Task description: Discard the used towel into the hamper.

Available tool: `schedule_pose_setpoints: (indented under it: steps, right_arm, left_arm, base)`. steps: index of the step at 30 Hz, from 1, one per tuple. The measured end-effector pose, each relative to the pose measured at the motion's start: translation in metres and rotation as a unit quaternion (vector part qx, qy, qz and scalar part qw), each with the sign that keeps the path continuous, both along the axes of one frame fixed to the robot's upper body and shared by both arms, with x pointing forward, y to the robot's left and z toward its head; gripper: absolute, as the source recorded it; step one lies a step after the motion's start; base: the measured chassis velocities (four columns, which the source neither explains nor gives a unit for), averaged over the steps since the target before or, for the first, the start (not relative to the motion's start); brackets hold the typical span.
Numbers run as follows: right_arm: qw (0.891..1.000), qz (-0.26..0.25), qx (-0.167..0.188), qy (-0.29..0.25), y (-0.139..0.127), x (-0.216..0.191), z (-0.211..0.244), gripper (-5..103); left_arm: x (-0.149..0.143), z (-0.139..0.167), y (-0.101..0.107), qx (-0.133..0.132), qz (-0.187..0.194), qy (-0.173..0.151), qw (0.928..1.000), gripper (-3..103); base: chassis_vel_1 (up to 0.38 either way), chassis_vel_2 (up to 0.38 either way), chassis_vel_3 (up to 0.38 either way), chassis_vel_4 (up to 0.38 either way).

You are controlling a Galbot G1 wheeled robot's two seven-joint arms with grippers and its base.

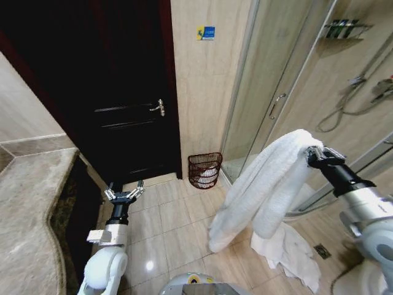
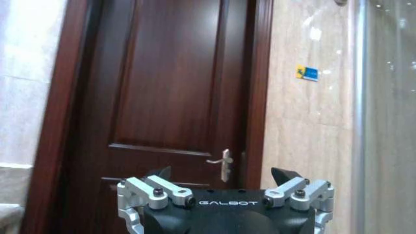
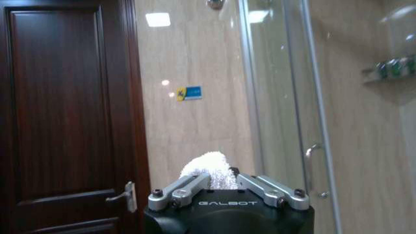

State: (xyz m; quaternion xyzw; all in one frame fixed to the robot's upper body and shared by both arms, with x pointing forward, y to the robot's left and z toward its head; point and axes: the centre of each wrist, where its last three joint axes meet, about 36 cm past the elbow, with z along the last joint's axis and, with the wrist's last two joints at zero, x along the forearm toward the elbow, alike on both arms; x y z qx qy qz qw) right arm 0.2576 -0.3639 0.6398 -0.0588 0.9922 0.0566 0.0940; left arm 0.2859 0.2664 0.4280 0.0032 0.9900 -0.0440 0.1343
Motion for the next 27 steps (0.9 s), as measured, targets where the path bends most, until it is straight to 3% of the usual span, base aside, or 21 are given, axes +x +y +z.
schedule_pose_setpoints:
  steps: [5, 10, 19, 27]
  right_arm:
    - [1.0, -0.008, 0.005, 0.009, 0.0, 0.001, 0.0, 3]
    - [1.0, -0.019, -0.012, 0.016, 0.002, 0.0, -0.003, 3]
    - [0.999, -0.018, -0.031, 0.008, 0.002, 0.002, 0.001, 3]
    - [1.0, -0.011, -0.029, 0.004, 0.004, 0.004, 0.0, 3]
  left_arm:
    - [0.0, 0.003, 0.001, 0.0, -0.001, 0.002, 1.0, 100]
    - [0.001, 0.018, 0.0, -0.003, 0.001, 0.028, 0.9996, 100]
    - [0.014, 0.035, 0.004, 0.022, 0.018, 0.048, 0.9985, 100]
    - [0.012, 0.038, 0.008, 0.033, 0.031, 0.044, 0.998, 100]
  base:
    - [0.073, 0.071, 0.072, 0.073]
    - [0.049, 0.053, 0.055, 0.06]
    - [0.0, 0.0, 0.0, 0.0]
    - [-0.055, 0.066, 0.06, -0.058]
